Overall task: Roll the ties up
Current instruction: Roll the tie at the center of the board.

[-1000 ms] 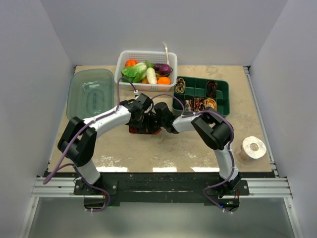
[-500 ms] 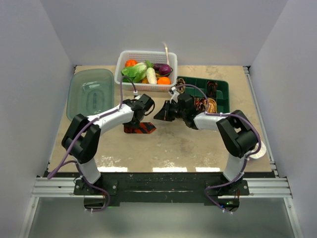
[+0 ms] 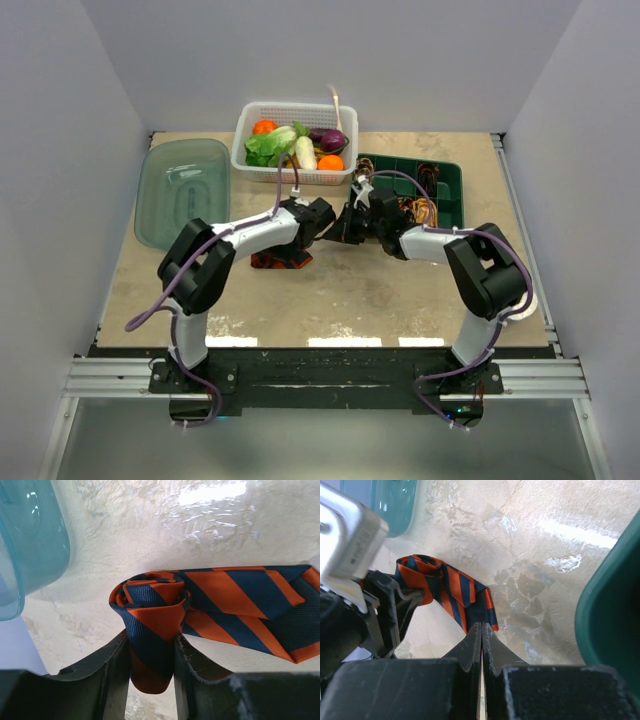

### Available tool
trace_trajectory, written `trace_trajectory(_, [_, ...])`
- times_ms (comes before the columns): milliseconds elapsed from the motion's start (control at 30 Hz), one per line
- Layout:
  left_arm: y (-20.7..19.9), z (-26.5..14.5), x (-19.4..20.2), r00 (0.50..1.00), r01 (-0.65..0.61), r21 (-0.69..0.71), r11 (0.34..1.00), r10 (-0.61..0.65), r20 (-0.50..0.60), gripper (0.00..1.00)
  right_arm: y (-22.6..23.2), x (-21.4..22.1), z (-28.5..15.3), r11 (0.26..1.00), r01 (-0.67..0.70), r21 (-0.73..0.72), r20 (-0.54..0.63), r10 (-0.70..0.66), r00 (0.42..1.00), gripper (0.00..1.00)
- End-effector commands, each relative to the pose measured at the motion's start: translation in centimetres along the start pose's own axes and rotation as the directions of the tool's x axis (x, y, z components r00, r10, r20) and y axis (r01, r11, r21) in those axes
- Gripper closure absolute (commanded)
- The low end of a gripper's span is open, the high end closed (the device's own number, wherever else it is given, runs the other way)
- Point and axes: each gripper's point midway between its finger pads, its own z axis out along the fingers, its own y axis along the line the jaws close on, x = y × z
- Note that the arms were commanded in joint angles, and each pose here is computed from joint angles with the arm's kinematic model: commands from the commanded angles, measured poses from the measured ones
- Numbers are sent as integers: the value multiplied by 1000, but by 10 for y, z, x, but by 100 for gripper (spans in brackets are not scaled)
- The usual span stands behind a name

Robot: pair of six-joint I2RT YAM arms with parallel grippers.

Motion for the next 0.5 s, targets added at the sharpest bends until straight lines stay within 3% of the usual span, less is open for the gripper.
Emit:
trace_trajectory(0, [-14,-4,-11,1000,-4,-17,1000,5,22,57,2,-9,-7,999,37,2,36,-37,999,100])
trace_trajectory(233, [-30,-8,-17,999,-21,28,999,20,40,43,-1,-7,-6,999,38,-1,30,-38,999,100])
trace_trajectory(467, [-53,-38,-45,990,40,253,967,-73,125,38,5,-6,-4,998,55,-40,18,-54,998,100])
